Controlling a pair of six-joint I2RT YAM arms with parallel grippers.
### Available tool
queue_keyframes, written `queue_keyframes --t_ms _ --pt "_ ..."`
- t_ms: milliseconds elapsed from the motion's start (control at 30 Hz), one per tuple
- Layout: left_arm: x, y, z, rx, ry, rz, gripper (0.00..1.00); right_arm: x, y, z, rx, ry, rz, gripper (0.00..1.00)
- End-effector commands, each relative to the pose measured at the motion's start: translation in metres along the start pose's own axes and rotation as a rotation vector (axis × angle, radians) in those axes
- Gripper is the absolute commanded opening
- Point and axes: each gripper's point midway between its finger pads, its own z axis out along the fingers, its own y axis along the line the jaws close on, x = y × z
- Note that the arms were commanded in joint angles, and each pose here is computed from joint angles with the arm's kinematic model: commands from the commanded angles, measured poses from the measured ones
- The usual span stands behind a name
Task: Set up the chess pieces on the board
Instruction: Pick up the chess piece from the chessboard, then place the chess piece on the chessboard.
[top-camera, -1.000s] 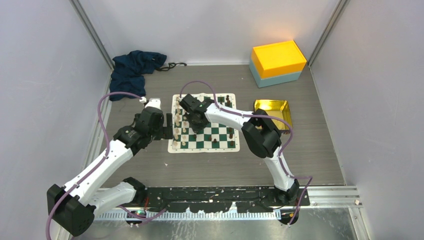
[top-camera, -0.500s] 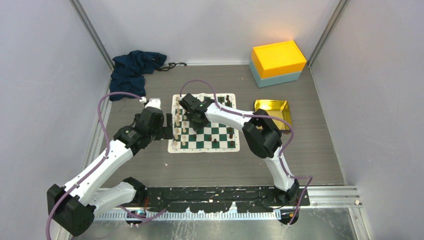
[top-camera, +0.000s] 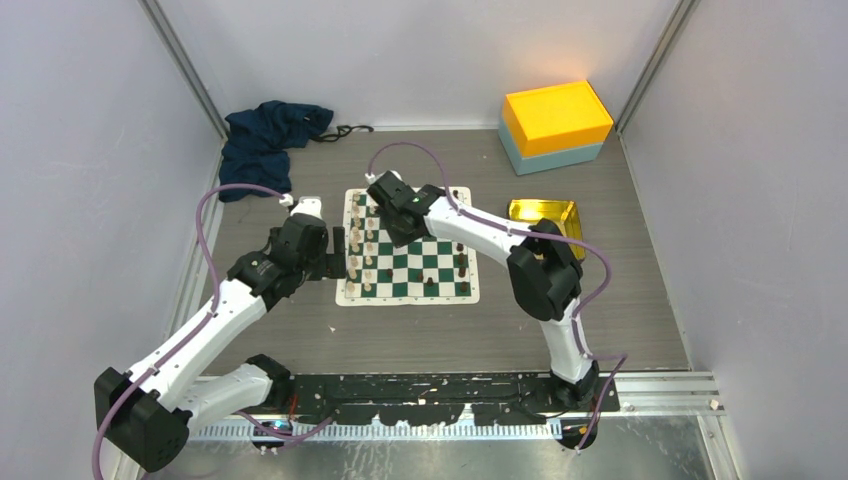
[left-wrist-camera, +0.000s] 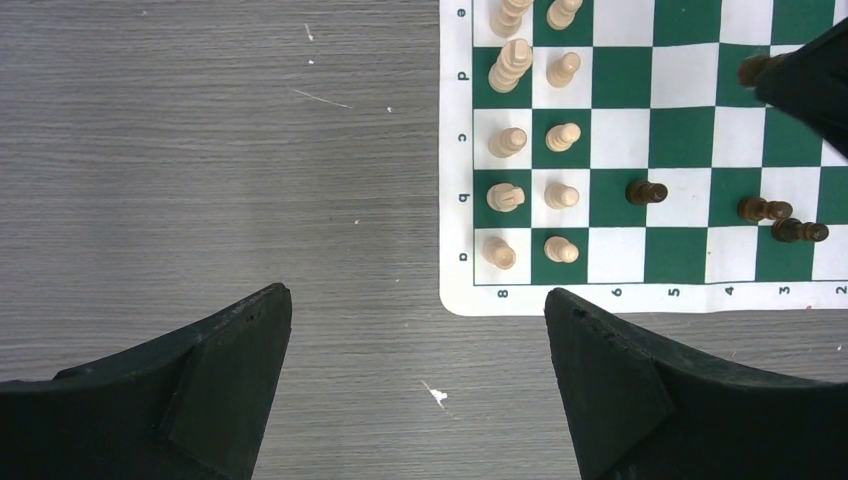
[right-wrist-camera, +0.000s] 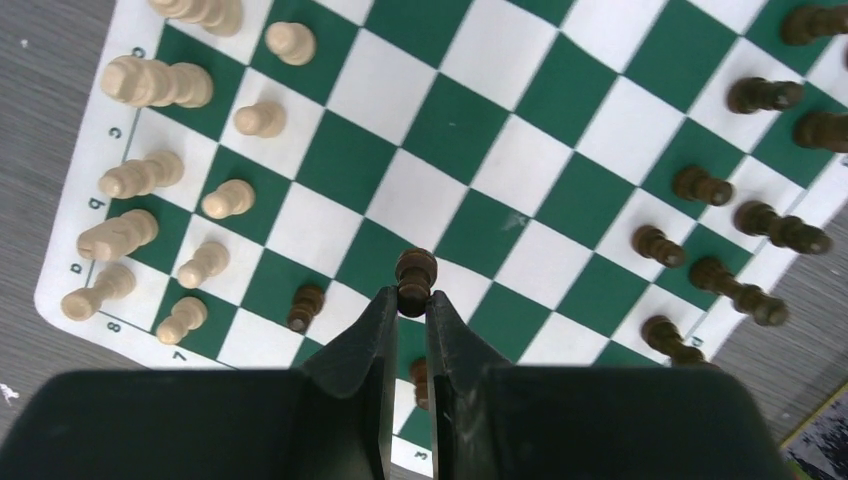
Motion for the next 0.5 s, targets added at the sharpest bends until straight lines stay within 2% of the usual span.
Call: queue_keyframes --t_ms 0,467 --pt "-0.009 -0.002 -0.002 0.011 -0.021 -0.025 0.98 -0.018 -0.029 -0.030 0.053 -0.071 0.045 0.02" --pt "-0.008 -0.003 0.000 0.012 -0.016 -0.024 0.98 0.004 -0.072 -0.030 0.105 -0.029 0.140 0.02"
